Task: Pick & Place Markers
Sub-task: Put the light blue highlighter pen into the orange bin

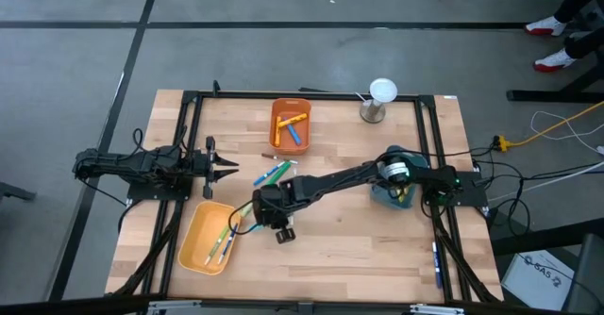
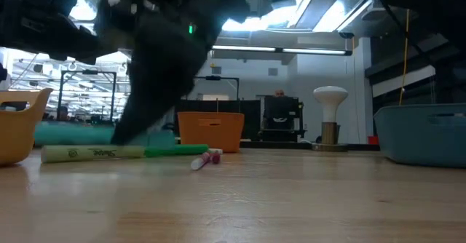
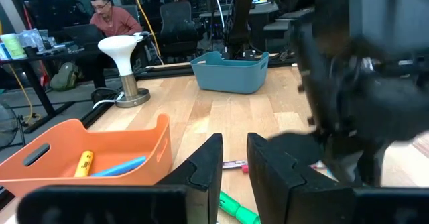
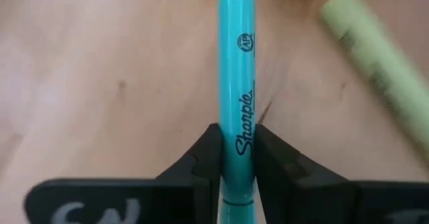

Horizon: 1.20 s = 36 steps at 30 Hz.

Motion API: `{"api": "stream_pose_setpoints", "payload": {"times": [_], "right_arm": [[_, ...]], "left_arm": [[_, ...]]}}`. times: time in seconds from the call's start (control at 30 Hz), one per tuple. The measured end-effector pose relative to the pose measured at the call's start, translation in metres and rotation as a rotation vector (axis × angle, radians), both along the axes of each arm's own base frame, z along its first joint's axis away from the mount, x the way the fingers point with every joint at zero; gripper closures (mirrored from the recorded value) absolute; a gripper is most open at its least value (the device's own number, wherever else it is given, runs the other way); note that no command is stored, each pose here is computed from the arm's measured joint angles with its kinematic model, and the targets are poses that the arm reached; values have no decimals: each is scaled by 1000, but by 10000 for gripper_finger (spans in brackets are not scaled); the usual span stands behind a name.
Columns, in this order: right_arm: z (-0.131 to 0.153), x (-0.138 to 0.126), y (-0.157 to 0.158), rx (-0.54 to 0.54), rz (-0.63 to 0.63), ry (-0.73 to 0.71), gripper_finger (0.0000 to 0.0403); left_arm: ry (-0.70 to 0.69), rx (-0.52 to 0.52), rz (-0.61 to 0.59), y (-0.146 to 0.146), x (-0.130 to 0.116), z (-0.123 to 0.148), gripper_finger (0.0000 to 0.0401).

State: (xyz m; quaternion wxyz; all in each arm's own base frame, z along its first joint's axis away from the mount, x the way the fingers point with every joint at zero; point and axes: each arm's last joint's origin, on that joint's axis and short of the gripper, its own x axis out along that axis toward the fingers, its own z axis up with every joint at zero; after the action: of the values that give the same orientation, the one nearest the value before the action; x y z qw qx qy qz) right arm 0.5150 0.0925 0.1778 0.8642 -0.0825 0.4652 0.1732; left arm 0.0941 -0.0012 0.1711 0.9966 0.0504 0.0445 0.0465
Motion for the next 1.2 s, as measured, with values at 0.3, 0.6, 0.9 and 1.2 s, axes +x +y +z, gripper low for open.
{"api": "stream_pose_setpoints", "payload": {"times": [0.3, 0.6, 0.9, 1.2], "right_arm": [[37, -14, -2, 22, -35, 12, 336], [70, -37, 18, 34, -70, 48, 336], [84, -47, 34, 25, -109, 28, 336], [85, -51, 48, 5, -213, 19, 336]], "left_arm": [[0, 0, 0, 0, 0, 0, 338], [0, 0, 0, 0, 0, 0, 334], [0, 0, 0, 0, 0, 0, 336], [0, 0, 0, 0, 0, 0, 336]]}}
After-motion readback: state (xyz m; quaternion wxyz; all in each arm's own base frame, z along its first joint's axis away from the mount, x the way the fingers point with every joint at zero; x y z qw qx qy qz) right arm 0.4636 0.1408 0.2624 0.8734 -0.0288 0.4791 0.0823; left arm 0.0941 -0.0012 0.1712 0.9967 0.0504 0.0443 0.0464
